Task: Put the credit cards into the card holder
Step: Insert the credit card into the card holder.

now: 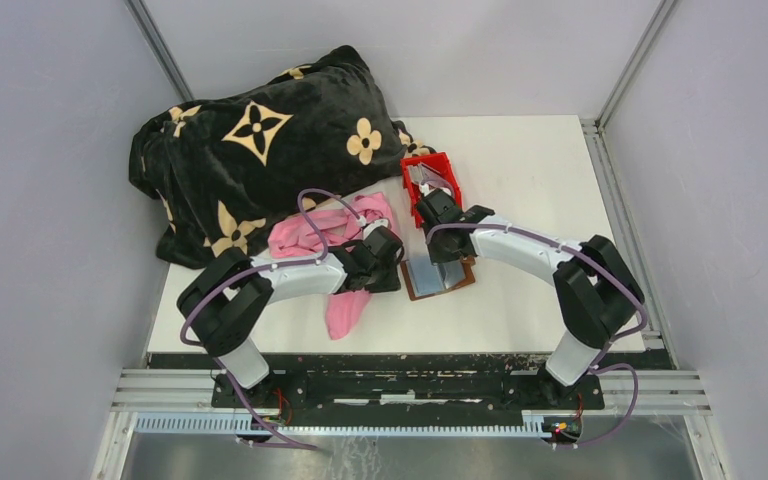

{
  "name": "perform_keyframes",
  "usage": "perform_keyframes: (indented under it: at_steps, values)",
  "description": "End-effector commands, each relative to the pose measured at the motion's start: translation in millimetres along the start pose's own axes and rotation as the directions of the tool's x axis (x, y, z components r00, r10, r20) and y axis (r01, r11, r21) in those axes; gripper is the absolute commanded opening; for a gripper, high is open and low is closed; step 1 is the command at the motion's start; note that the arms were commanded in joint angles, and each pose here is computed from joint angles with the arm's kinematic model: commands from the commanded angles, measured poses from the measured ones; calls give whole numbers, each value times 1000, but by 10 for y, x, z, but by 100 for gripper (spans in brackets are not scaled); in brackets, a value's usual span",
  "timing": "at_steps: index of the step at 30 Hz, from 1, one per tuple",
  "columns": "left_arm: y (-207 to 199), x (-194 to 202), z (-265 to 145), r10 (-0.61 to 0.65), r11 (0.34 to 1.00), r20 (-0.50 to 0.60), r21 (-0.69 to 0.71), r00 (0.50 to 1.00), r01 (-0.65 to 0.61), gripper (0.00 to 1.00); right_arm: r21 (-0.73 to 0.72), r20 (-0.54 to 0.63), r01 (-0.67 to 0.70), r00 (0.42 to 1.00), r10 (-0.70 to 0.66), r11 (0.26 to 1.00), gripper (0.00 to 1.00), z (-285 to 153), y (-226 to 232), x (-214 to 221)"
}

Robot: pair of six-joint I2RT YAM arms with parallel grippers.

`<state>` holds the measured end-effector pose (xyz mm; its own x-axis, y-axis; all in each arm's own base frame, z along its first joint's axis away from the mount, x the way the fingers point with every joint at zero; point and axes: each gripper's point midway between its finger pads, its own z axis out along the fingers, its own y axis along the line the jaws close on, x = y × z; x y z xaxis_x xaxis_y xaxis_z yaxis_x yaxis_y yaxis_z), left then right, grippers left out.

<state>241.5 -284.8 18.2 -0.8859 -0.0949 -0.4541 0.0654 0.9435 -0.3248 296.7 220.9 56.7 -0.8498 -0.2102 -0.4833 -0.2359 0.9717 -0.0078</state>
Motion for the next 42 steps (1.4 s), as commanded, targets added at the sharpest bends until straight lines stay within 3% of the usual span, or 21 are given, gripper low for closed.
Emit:
perform_keyframes:
  at_steps: [1,16,42]
  values:
    - [14,127,94,33,999,-57,5,998,-33,35,-54,42,-61,997,63,997,1,-143,-21,-157]
    - [-45,168,158,26,999,-76,33,997,-23,32,-349,-99,-319,947,304,881,1,73,48,-36]
    - [170,362,319,35,997,-155,-67,987,-46,29,-468,-178,-448,892,415,761,1,191,24,128]
